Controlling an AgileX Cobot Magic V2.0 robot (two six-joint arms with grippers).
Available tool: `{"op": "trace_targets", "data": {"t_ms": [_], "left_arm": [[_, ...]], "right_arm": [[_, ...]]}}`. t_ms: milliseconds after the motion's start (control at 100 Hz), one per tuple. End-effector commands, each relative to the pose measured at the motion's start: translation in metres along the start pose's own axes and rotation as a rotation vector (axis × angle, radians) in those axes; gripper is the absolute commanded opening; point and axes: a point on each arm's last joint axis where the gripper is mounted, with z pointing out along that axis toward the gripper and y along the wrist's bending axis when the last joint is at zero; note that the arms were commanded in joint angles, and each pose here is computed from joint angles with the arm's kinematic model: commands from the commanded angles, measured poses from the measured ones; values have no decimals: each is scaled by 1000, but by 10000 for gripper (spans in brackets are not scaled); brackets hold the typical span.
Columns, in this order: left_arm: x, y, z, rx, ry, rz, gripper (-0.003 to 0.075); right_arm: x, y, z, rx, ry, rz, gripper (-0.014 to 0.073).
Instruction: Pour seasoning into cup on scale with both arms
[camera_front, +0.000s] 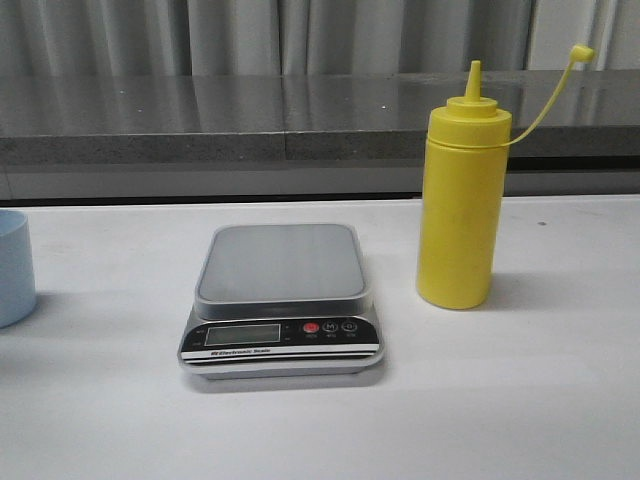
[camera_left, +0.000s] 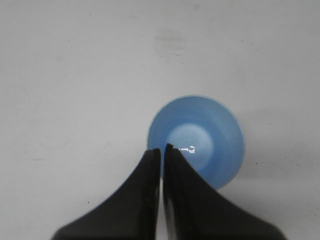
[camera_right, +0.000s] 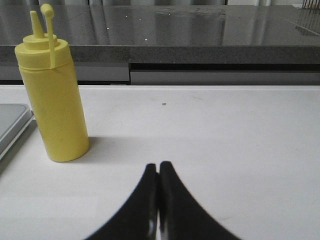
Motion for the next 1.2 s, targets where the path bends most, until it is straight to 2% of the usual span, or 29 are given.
{"op": "trace_targets", "data": {"t_ms": [0,170,270,660,1190], "left_arm": [[-14,1,-11,0,-93,-13,141],[-13,1,-5,0,-73,-12,447],[-13,1,0,-2,-59,-10,529],[-18,0,11,-6,-103,8,529],[-5,-3,66,-3,53,17,529]], "right_arm": [[-15,1,-4,-4,-125,-7,-69],[-15,1,-4,-4,-125,-7,-69],[-15,1,-4,-4,-125,-7,-69],[-15,1,-4,-4,-125,-7,-69],[-15,1,-4,-4,-125,-7,-69]]}}
